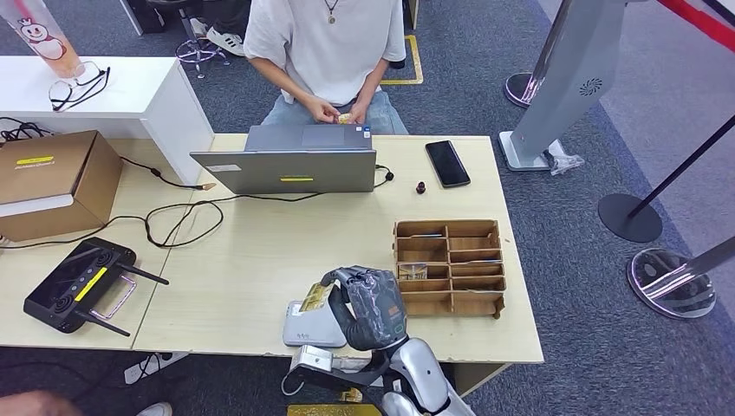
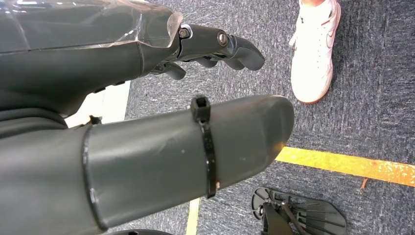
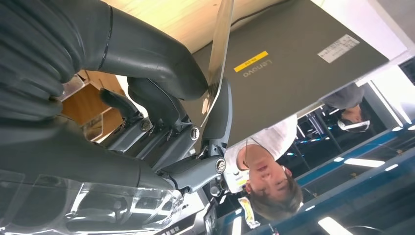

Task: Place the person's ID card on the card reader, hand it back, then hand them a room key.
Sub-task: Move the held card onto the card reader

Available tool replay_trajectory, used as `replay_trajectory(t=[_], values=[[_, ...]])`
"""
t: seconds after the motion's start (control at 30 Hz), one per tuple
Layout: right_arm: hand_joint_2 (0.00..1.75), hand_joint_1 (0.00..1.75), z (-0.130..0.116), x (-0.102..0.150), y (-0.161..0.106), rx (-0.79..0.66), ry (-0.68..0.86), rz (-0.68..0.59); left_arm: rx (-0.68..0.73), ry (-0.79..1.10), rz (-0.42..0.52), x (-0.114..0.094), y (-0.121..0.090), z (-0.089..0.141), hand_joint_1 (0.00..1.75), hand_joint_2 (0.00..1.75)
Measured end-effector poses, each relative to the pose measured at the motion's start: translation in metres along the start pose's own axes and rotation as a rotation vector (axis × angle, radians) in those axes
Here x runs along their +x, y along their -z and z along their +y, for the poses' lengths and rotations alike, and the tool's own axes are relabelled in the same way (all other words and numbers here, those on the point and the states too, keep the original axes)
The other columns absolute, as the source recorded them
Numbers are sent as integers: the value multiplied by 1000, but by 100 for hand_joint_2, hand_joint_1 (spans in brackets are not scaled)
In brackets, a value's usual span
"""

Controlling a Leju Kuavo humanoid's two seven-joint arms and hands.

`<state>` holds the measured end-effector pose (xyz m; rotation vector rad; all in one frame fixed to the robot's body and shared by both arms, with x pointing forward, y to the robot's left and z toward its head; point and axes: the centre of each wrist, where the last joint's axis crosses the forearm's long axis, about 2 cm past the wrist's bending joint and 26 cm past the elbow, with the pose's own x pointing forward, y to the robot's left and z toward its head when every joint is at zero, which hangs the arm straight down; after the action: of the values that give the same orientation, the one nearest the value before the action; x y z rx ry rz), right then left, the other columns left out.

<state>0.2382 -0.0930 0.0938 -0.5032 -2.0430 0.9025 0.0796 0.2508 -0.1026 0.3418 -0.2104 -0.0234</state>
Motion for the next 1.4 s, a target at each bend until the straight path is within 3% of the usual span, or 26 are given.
replay_trajectory(t=[1.4], values=[[175,175,30,-20,-25,62,-85,12,0,-3,-8,0,0,0,0,0]])
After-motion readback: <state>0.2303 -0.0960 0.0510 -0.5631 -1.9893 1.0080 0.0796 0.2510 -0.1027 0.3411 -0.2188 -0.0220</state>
